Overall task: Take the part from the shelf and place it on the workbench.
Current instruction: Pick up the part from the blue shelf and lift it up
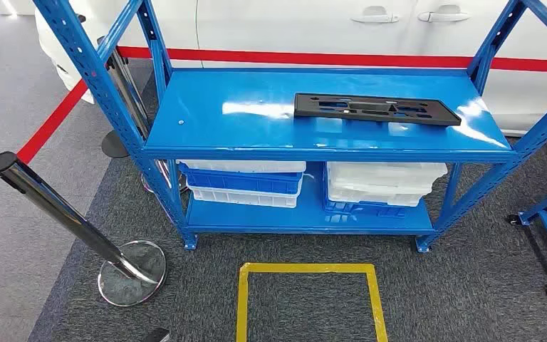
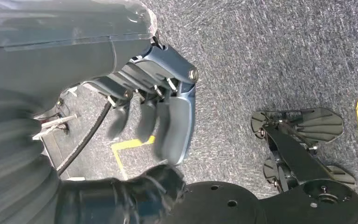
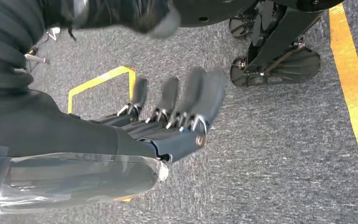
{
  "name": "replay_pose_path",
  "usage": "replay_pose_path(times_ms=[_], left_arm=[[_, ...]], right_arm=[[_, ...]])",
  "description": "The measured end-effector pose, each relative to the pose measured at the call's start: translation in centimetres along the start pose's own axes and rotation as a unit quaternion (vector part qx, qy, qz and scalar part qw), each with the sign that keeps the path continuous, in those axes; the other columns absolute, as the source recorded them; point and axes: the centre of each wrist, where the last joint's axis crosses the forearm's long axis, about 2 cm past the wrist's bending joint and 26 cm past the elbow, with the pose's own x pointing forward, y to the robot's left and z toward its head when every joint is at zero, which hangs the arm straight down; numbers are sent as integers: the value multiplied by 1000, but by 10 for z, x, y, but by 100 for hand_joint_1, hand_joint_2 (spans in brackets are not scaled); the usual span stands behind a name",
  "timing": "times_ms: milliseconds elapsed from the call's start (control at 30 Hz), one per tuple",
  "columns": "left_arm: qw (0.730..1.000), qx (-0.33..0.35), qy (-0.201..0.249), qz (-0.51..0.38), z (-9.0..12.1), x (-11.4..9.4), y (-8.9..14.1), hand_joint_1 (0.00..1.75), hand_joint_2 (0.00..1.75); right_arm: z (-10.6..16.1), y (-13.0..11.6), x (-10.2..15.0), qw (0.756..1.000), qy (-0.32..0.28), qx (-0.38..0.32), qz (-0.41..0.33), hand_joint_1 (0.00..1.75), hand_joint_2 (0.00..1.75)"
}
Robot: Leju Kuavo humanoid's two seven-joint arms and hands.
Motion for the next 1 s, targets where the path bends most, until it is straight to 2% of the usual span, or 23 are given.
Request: replay_pose_path(times_ms=[33, 67, 100, 133, 267, 400, 433, 533, 567, 667, 1000], left_arm=[[1000, 0, 0, 0, 0, 0, 0, 79, 175], [1000, 0, 0, 0, 0, 0, 0, 63, 175], [1000, 0, 0, 0, 0, 0, 0, 24, 175], [1000, 0, 0, 0, 0, 0, 0, 17, 175], [1000, 0, 0, 0, 0, 0, 0, 17, 175], [1000, 0, 0, 0, 0, 0, 0, 0, 175], [1000, 0, 0, 0, 0, 0, 0, 0, 175], [1000, 0, 0, 0, 0, 0, 0, 0, 175], [1000, 0, 0, 0, 0, 0, 0, 0, 175], [1000, 0, 0, 0, 0, 0, 0, 0, 175], [1000, 8, 9, -14, -1, 4, 3, 0, 175]], right_arm=[[0, 0, 0, 1000, 0, 0, 0, 137, 175], [0, 0, 0, 1000, 0, 0, 0, 131, 175], [0, 0, 0, 1000, 0, 0, 0, 118, 175], [0, 0, 0, 1000, 0, 0, 0, 112, 175], [0, 0, 0, 1000, 0, 0, 0, 112, 175], [0, 0, 0, 1000, 0, 0, 0, 3, 175], [0, 0, 0, 1000, 0, 0, 0, 0, 175], [0, 0, 0, 1000, 0, 0, 0, 0, 44], [0, 0, 0, 1000, 0, 0, 0, 0, 44], [0, 0, 0, 1000, 0, 0, 0, 0, 175], [-2, 7, 7, 1000, 11, 18, 13, 0, 175]])
